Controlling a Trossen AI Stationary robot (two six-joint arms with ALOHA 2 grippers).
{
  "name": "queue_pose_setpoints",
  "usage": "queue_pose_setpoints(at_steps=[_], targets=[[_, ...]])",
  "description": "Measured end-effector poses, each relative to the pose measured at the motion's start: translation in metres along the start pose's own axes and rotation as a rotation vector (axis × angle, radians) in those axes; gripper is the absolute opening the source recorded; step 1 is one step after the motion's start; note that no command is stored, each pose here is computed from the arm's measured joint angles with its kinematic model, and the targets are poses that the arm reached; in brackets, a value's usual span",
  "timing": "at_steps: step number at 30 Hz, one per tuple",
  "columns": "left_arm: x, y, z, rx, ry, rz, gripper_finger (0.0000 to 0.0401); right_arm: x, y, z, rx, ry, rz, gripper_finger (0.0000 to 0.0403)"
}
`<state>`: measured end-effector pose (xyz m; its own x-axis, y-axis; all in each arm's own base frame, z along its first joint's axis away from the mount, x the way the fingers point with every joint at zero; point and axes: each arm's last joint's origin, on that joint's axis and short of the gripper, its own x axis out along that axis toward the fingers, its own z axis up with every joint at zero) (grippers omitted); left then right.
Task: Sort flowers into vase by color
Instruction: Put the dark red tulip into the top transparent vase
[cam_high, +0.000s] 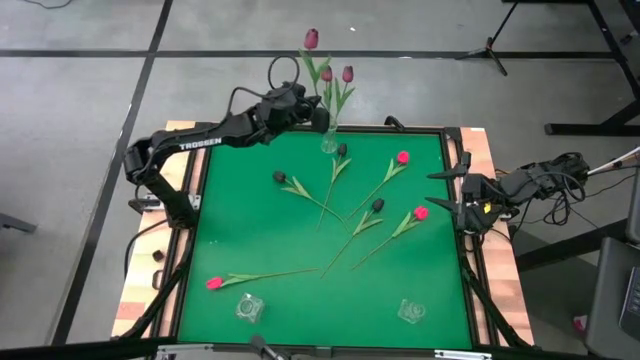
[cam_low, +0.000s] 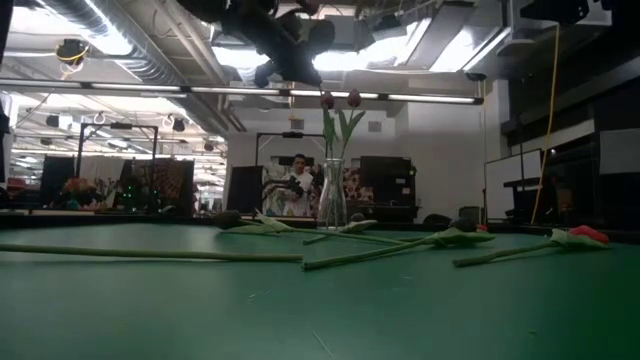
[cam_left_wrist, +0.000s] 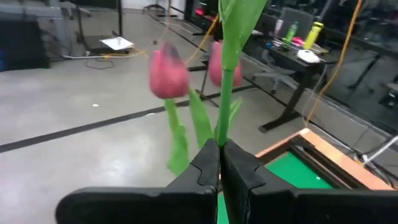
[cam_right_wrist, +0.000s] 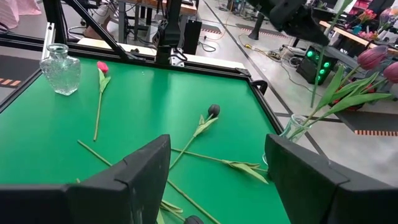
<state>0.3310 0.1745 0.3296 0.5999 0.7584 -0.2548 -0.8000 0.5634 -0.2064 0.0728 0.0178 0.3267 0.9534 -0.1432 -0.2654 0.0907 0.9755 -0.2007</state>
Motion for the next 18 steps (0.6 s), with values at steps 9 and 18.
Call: queue_pose_setpoints(at_steps=[9, 18], targets=[[0.021, -0.001, -0.024, 0.033, 0.067, 0.028, 0.0000, 0.000, 0.000, 0.000, 0.004, 0.001, 0.000, 0.0262], [0.024, 0.003, -0.026, 0.043, 0.084, 0.060, 0.0000, 0.000, 0.000, -0.002, -0.007, 0.021, 0.000, 0.0262]])
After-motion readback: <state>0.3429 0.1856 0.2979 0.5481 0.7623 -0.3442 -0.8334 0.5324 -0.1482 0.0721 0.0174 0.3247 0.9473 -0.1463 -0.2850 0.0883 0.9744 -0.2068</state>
